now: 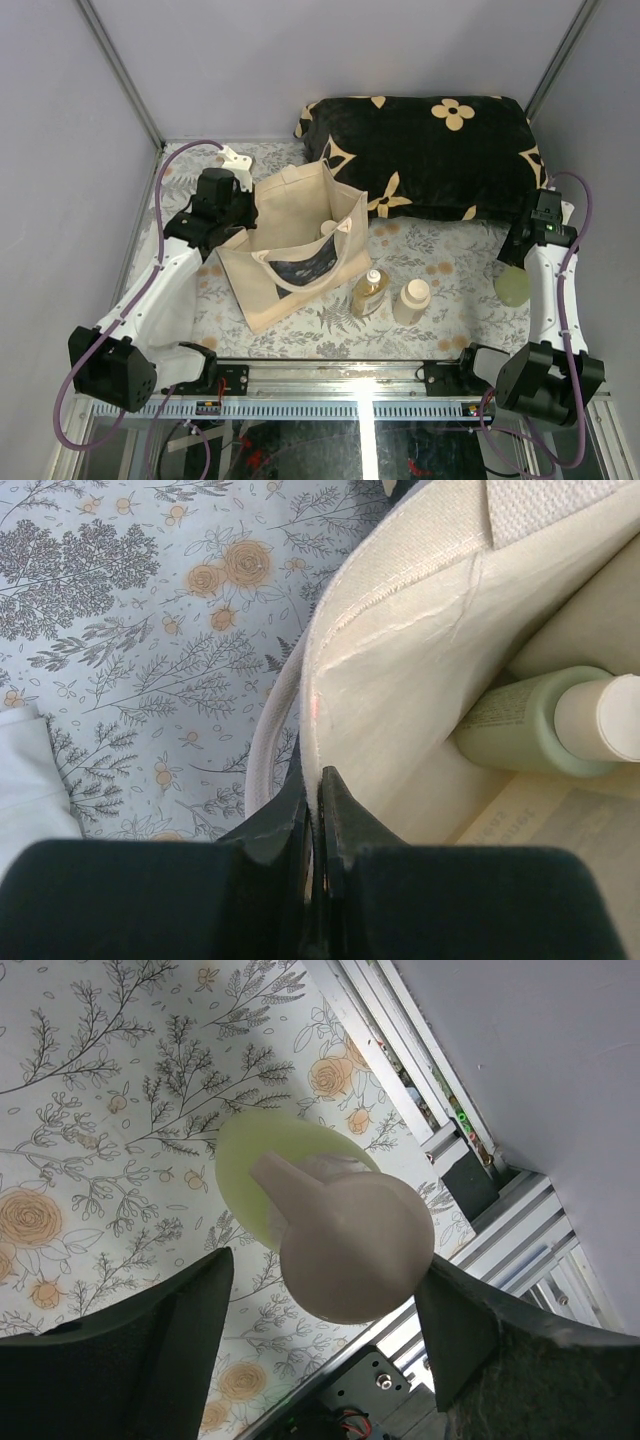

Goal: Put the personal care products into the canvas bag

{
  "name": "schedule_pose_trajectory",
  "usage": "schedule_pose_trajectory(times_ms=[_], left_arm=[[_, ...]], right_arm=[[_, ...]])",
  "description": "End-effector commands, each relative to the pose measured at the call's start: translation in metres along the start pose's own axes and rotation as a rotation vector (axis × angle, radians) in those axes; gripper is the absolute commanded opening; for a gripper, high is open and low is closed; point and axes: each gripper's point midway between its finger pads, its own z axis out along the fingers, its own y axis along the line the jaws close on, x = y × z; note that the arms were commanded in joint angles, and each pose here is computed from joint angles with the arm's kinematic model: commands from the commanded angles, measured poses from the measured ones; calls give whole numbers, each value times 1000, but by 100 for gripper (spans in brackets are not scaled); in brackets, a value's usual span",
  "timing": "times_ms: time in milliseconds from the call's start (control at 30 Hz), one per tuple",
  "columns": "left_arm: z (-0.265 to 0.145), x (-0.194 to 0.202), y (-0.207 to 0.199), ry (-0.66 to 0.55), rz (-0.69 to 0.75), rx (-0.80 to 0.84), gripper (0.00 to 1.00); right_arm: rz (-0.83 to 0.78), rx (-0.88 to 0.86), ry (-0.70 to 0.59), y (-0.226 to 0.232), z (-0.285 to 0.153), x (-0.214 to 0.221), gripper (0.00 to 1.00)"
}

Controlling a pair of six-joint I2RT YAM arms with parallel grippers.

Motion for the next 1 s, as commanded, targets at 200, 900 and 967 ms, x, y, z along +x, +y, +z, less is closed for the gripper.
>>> schedule_pose_trajectory(times_ms=[200, 900, 967], left_arm=[[8, 17, -11, 51, -6, 43, 0], [14, 21, -12, 80, -2, 49, 0], [14, 22, -13, 82, -1, 51, 0]], right_arm=[[6, 48, -61, -10, 3, -17, 52], [91, 79, -117, -22, 12, -32, 82], [107, 76, -146, -24, 8, -39, 82]])
